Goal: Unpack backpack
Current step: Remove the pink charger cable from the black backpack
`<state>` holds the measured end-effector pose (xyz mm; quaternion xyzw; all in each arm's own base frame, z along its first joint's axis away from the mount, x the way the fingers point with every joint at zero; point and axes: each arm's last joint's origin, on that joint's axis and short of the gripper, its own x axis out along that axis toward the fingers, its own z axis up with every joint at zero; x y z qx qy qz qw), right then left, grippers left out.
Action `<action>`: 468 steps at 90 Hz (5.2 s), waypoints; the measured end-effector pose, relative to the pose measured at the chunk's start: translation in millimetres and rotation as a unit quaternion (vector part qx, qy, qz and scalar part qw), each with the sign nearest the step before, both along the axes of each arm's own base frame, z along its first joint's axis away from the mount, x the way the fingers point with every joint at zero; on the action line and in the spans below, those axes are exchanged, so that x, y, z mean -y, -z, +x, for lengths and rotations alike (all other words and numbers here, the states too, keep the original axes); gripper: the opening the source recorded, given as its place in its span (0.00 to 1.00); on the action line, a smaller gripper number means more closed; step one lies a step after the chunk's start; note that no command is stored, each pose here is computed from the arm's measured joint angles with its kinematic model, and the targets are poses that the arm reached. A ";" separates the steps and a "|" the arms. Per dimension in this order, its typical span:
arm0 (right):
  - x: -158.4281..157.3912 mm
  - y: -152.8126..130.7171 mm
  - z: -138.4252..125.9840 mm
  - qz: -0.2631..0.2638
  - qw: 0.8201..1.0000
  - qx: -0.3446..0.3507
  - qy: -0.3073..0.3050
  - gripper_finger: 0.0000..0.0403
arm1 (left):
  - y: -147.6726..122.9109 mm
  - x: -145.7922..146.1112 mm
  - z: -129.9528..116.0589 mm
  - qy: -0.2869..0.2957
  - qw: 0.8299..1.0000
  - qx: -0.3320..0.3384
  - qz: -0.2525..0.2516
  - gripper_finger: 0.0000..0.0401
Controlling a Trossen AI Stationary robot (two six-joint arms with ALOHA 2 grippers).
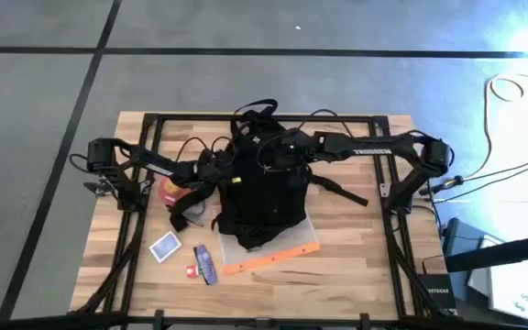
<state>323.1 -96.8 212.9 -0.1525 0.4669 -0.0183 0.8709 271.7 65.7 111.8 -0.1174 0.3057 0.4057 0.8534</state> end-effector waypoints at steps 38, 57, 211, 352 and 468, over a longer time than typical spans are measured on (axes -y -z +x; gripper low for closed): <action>-4.1 24.0 4.1 0.050 0.994 0.094 -0.037 0.16 | -0.4 0.0 0.1 0.000 1.000 0.001 0.000 0.04; -2.3 30.6 10.3 0.076 0.990 0.121 0.002 0.40 | -0.6 0.0 0.1 -0.001 1.000 0.002 0.000 0.04; 0.4 23.0 7.0 0.038 0.991 0.122 0.047 0.00 | -0.5 0.0 0.2 -0.001 1.000 0.003 -0.002 0.04; -38.1 -50.6 87.1 0.188 0.937 0.290 -0.052 0.00 | -173.2 39.8 -139.3 0.110 0.962 0.248 0.015 0.04; 24.9 58.3 228.9 0.080 0.960 0.268 0.020 0.56 | -150.4 53.0 -167.2 0.087 0.980 0.164 -0.076 0.04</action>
